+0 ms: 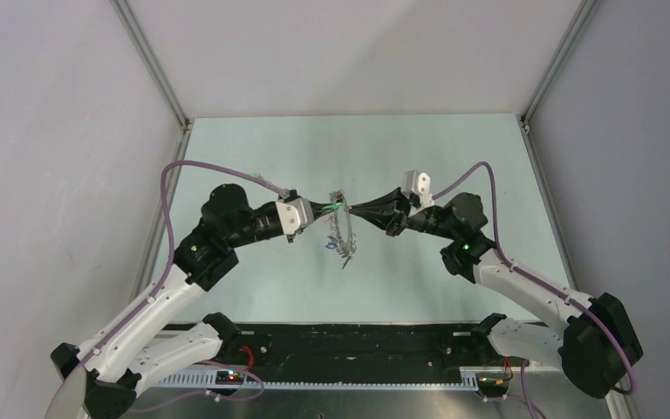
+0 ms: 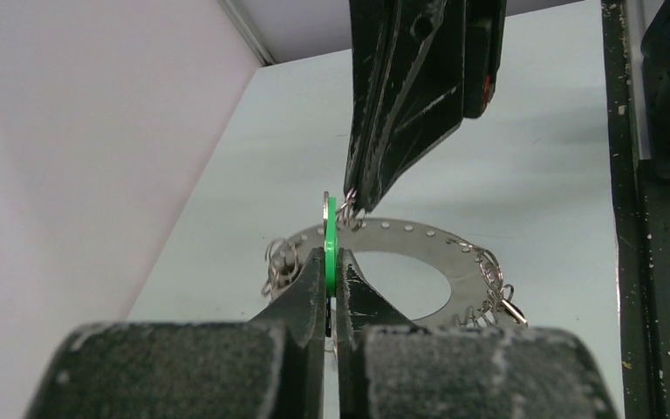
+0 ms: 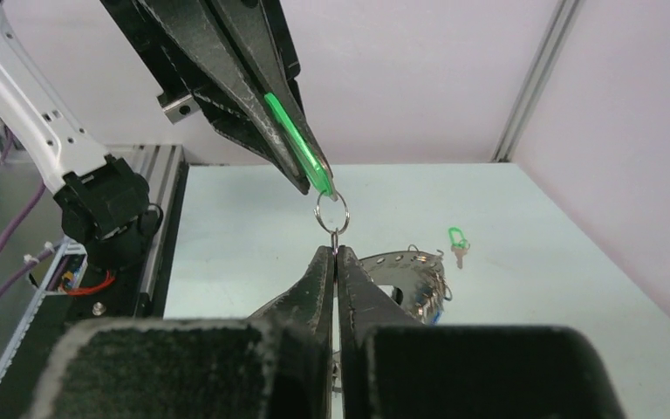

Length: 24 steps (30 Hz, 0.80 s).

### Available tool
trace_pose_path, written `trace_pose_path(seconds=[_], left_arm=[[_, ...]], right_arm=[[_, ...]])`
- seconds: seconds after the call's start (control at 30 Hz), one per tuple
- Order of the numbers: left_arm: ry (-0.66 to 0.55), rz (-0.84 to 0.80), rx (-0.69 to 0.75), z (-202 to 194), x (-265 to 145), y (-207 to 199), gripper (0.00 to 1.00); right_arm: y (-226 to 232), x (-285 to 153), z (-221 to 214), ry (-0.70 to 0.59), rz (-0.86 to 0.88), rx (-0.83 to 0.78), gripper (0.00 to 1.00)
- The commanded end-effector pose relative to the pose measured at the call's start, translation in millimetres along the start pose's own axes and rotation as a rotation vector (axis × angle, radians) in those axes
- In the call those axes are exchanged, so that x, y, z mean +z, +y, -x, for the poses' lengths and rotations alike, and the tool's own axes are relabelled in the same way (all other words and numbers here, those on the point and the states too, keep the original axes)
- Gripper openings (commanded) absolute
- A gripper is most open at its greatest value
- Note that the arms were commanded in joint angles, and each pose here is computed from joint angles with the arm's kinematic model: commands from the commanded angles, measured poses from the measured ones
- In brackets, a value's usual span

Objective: Remove the keys from the keyring

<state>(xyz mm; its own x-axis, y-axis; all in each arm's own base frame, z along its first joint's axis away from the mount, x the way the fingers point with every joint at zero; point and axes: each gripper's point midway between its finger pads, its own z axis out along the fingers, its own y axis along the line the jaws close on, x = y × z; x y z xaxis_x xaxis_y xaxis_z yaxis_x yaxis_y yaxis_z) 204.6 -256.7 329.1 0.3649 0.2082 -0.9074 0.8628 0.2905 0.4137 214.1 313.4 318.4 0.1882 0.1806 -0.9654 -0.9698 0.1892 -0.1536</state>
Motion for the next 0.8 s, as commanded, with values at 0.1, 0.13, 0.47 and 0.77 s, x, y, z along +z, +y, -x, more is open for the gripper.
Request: trace_pose_path(seconds=[0.1, 0.13, 0.47, 0.77], left_arm=[[-0.072, 0.073, 0.071, 25.8, -5.8, 16.9, 0.0], [-0.073, 0.071, 0.071, 25.8, -5.8, 16.6, 0.0], [-0.102, 0.01, 0.089, 29.8, -5.0, 5.3, 0.0], [-0.117, -0.016, 0.107, 31.1, -5.7, -0.6, 0.0]], right_arm=[[-2.4, -27.2, 12.8, -0.091, -0.069, 0.061, 0.0], [-1.6, -27.8, 12.2, -0.091, -0.067, 0.066, 0.05], [3.9, -23.1, 22.4, -0.107, -0.011, -0.011, 0.39], [3.2, 0.7, 21.2, -0.062, 0.064, -0.063, 0.35]])
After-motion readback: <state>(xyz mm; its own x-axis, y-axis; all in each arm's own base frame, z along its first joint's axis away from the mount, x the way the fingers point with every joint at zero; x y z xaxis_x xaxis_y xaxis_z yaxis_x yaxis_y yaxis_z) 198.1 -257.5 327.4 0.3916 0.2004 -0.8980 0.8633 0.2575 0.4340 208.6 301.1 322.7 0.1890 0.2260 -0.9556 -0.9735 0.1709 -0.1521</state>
